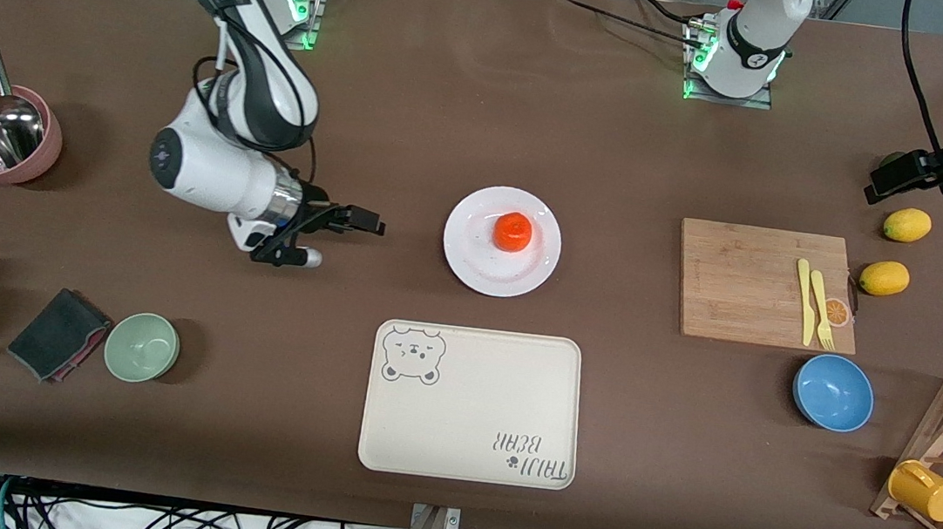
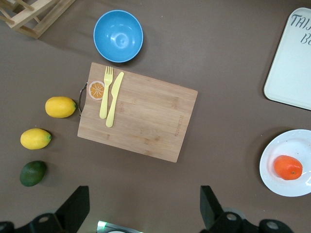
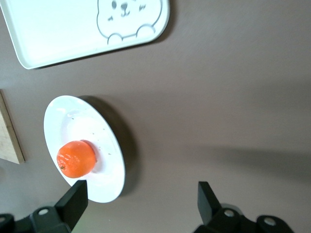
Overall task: Place orange and plate with both arms
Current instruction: 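Move the right gripper to the plate rim and grip it, then slide the plate with the right gripper onto the bear tray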
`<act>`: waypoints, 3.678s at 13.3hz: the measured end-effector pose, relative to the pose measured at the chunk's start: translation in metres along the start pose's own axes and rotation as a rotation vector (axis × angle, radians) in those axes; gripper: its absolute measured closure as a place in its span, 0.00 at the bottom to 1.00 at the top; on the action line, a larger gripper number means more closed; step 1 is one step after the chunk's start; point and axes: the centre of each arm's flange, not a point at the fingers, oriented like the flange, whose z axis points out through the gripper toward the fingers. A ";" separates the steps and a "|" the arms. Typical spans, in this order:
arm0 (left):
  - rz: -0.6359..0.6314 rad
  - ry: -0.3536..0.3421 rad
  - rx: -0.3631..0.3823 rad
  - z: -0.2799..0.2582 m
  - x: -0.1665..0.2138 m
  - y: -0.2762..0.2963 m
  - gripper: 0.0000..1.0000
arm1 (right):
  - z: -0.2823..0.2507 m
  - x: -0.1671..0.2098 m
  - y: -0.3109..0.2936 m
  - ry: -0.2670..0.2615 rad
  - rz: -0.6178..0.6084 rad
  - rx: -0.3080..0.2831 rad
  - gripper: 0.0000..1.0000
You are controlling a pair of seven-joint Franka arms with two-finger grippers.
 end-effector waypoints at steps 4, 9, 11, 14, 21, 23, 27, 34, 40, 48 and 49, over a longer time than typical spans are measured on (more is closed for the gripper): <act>-0.003 -0.015 0.004 0.001 -0.001 -0.002 0.00 | 0.058 -0.014 -0.006 -0.030 -0.027 0.036 0.00; -0.003 -0.043 0.012 0.001 -0.004 -0.006 0.00 | 0.087 -0.020 -0.002 -0.073 -0.085 0.050 0.00; 0.037 -0.042 0.012 0.001 -0.004 -0.006 0.00 | 0.093 -0.018 -0.004 -0.078 -0.120 0.060 0.00; 0.062 -0.043 0.011 0.001 -0.004 -0.007 0.00 | 0.103 -0.012 -0.005 -0.080 -0.171 0.111 0.00; 0.069 -0.043 0.011 0.000 -0.004 -0.007 0.00 | 0.113 -0.010 0.000 -0.049 -0.209 0.256 0.00; 0.070 -0.043 0.011 0.000 -0.004 -0.006 0.00 | 0.117 -0.011 0.002 -0.053 -0.203 0.260 0.00; 0.071 -0.043 0.011 0.000 -0.004 -0.006 0.00 | 0.123 -0.011 -0.001 -0.047 -0.198 0.300 0.04; 0.072 -0.042 0.011 0.000 -0.005 -0.006 0.00 | 0.142 -0.006 -0.010 -0.036 -0.199 0.326 0.07; 0.074 -0.042 0.011 0.000 -0.005 -0.004 0.00 | 0.148 0.001 -0.011 -0.026 -0.194 0.332 0.39; 0.075 -0.042 0.012 0.000 -0.005 -0.004 0.00 | 0.147 0.003 -0.012 -0.021 -0.197 0.334 0.88; 0.075 -0.042 0.012 0.000 -0.005 -0.004 0.00 | 0.148 0.003 -0.011 -0.021 -0.197 0.333 0.88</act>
